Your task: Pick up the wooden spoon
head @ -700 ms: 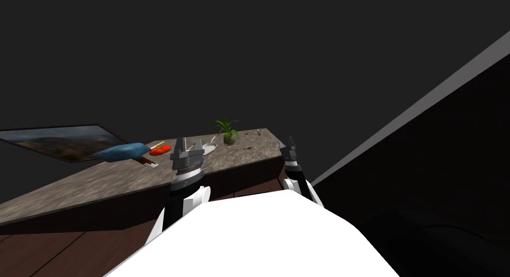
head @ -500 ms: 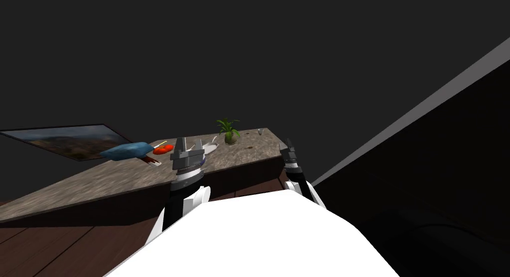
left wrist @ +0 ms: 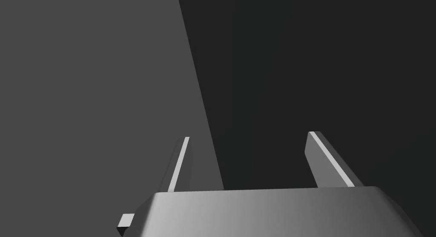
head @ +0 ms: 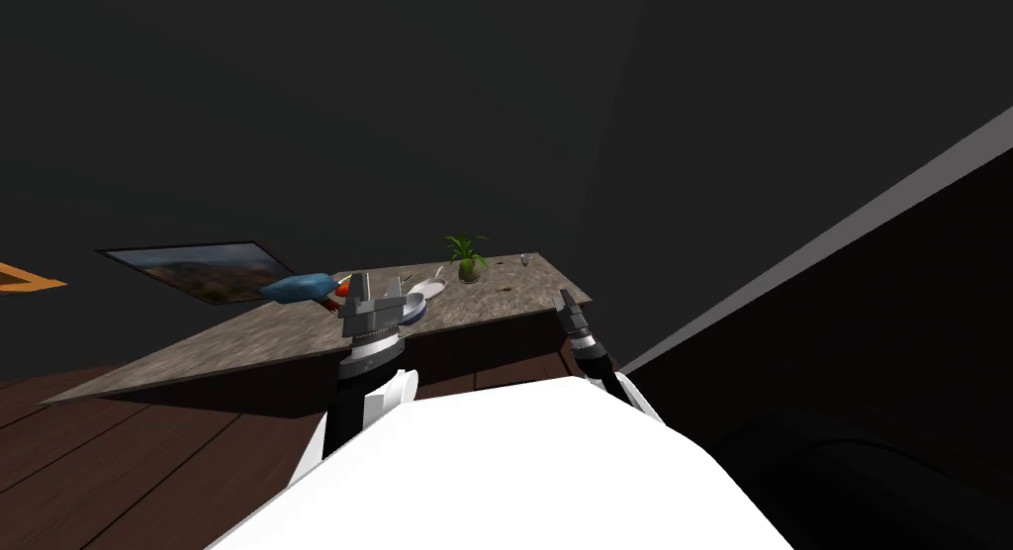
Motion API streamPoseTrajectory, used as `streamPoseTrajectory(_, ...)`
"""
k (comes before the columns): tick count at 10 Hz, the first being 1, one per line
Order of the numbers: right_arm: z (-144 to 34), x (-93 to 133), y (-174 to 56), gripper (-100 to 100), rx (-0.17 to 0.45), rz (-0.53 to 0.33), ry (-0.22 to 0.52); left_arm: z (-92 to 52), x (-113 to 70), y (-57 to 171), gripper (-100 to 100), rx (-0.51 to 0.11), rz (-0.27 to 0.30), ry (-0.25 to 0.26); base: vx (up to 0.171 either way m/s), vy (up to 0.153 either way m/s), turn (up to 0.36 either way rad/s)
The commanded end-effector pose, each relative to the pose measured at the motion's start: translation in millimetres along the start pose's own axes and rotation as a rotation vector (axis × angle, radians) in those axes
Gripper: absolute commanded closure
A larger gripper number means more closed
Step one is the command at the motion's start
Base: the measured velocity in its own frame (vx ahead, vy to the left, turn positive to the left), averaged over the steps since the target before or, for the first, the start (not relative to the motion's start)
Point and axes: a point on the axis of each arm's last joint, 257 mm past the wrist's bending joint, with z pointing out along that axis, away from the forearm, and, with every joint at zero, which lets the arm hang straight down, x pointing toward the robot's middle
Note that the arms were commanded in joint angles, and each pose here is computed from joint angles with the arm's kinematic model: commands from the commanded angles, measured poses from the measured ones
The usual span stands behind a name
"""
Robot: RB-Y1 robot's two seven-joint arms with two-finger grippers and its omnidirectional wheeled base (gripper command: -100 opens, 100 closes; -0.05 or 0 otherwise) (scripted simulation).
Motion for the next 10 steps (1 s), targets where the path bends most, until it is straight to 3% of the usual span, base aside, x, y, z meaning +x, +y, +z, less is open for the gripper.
streamPoseTrajectory(1, -19.1, 9, -20, -100, 0.058, -0.041, 0.058, 0.0, 0.0, 0, 0, 0.0, 0.0, 0.0, -0.056, 0.119, 0.177)
streamPoseTrajectory(4, -36.0, 17, -35, -100, 0.105, -0.087, 0.138, 0.0, 0.0, 0, 0, 0.0, 0.0, 0.0, -0.036, 0.091, 0.083)
streamPoseTrajectory(5, -52.7, 24, -48, -100, 0.147, -0.112, 0.184, 0.0, 0.0, 0, 0, 0.0, 0.0, 0.0, -0.027, 0.093, 0.162)
streamPoseTrajectory(6, -53.9, 25, -49, -100, 0.149, -0.12, 0.201, 0.0, 0.0, 0, 0, 0.0, 0.0, 0.0, -0.018, 0.083, 0.065)
streamPoseTrajectory(7, -72.5, 31, -63, -100, 0.193, -0.145, 0.251, 0.0, 0.0, 0, 0, 0.0, 0.0, 0.0, -0.022, 0.108, 0.159)
streamPoseTrajectory(8, -74.0, 31, -64, -100, 0.196, -0.154, 0.27, 0.0, 0.0, 0, 0, 0.0, 0.0, 0.0, -0.02, 0.084, 0.081)
streamPoseTrajectory(9, -94.1, 37, -78, -100, 0.241, -0.176, 0.318, 0.0, 0.0, 0, 0, 0.0, 0.0, 0.0, -0.024, 0.101, 0.181)
streamPoseTrajectory(10, -96.1, 37, -78, -100, 0.244, -0.187, 0.341, 0.0, 0.0, 0, 0, 0.0, 0.0, 0.0, -0.02, 0.082, 0.092)
